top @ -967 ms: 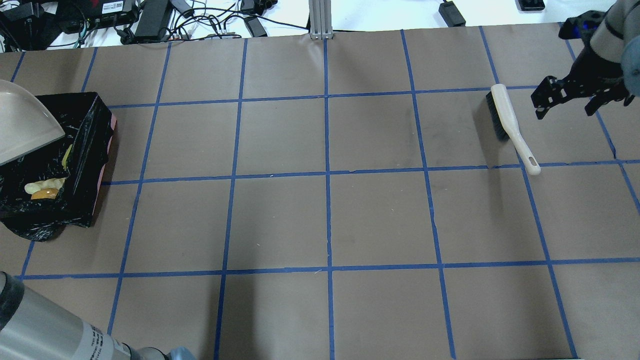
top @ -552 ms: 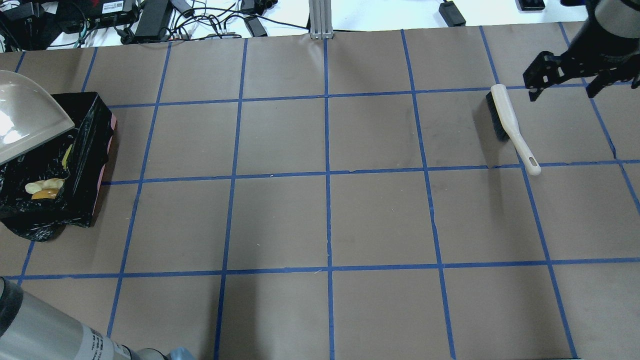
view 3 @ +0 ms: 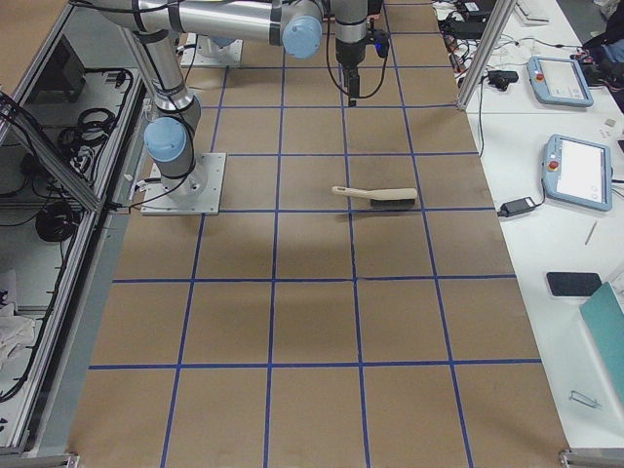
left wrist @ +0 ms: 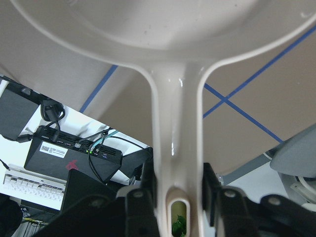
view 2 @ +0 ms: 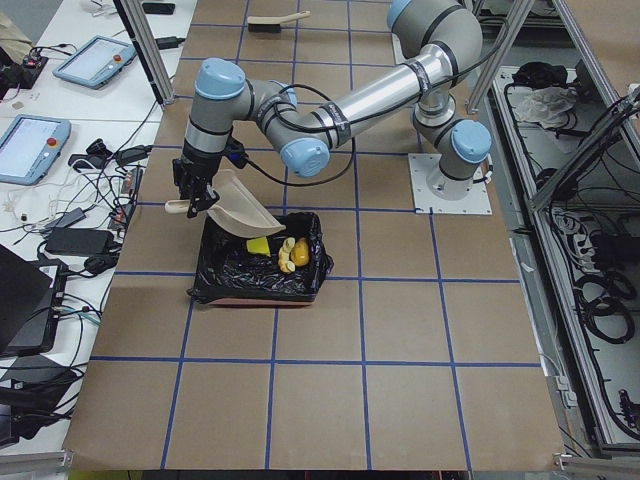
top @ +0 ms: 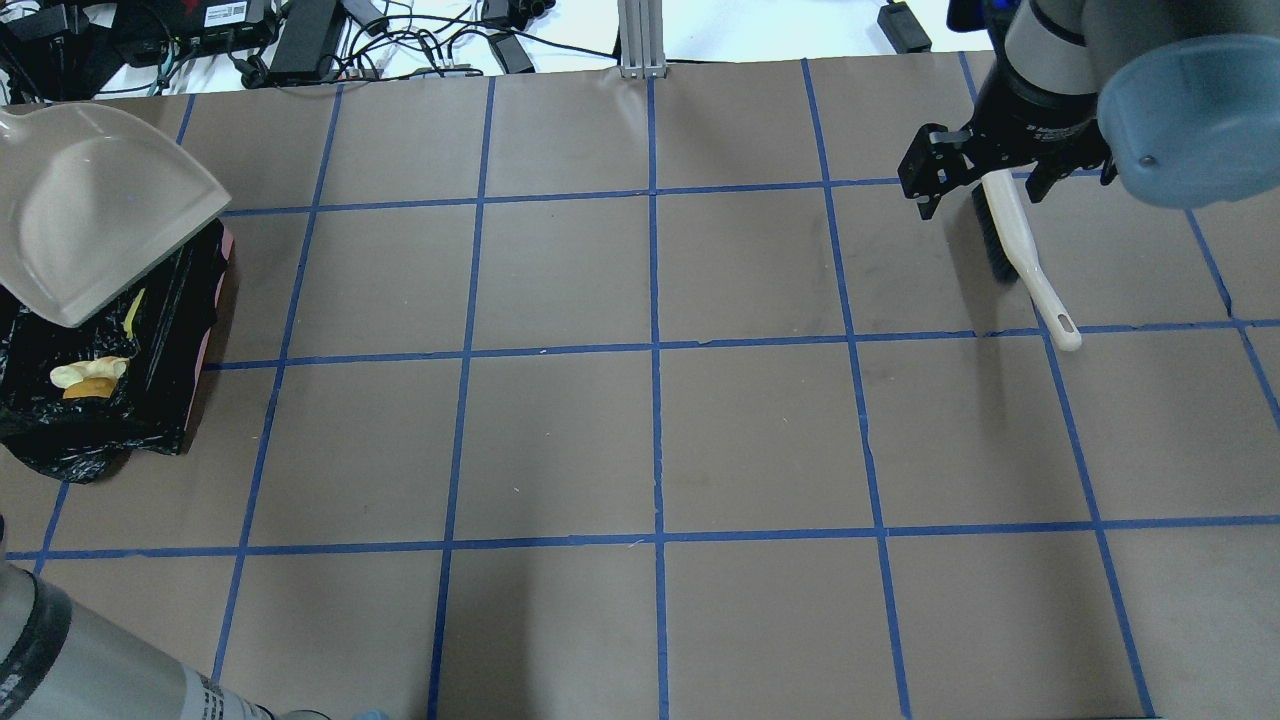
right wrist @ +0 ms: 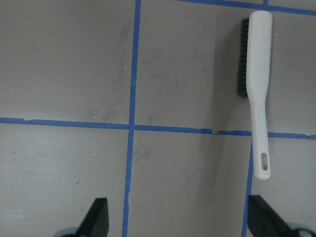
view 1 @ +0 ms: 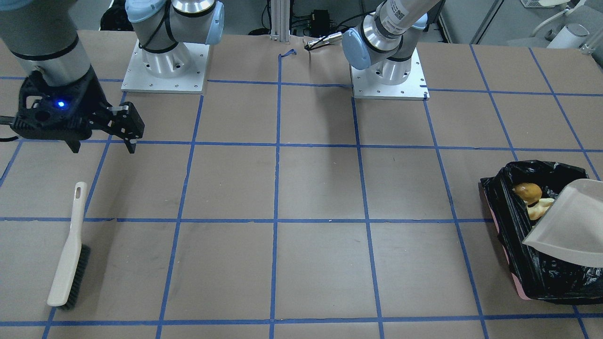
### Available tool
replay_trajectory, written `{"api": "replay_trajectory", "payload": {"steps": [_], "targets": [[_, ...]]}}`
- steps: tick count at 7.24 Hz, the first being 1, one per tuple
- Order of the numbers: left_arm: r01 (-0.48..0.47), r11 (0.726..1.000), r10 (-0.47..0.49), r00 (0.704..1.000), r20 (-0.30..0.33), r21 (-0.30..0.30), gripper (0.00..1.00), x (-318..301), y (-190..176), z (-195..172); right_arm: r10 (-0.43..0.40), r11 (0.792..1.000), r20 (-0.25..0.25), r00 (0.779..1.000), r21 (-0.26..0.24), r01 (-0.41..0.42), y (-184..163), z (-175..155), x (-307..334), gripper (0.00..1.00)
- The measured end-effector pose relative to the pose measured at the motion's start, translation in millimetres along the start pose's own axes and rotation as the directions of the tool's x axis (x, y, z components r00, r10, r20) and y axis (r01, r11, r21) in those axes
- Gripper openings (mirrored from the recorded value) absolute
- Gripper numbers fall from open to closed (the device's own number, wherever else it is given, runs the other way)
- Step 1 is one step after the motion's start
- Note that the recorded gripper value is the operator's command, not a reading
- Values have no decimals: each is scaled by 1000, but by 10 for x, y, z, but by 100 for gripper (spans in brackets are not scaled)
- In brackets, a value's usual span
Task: Sweep and dump trash into bin
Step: 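Release the brush and raise the right gripper away from it, then lower the empty dustpan back onto the table with the left gripper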
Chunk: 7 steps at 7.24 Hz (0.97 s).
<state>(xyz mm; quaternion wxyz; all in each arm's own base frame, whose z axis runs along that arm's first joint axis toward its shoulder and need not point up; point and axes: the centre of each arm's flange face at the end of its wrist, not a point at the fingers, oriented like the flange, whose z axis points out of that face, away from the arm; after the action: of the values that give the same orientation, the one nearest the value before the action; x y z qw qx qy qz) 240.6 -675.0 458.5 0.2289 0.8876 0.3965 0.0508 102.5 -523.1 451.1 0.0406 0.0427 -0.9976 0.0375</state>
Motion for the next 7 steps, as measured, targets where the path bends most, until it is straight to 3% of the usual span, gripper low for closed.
{"api": "replay_trajectory", "payload": {"steps": [2,4,5,7], "targets": [[182,979,-182,983,-8,90,0,-508,-382,57,-17,1000,26,1000,8,17,35,-46,-61,100],[374,916,-370,928,-51,146,0,-895,-731,150,-23,999,110,994,40,18,88,-164,-151,100],[459,872,-451,889,-87,170,0,-996,-859,238,-22,999,136,990,32,18,131,-192,-179,100],[555,802,-531,832,-161,221,0,-1213,-1189,541,-6,998,154,988,-57,15,285,-186,-182,100]]}}
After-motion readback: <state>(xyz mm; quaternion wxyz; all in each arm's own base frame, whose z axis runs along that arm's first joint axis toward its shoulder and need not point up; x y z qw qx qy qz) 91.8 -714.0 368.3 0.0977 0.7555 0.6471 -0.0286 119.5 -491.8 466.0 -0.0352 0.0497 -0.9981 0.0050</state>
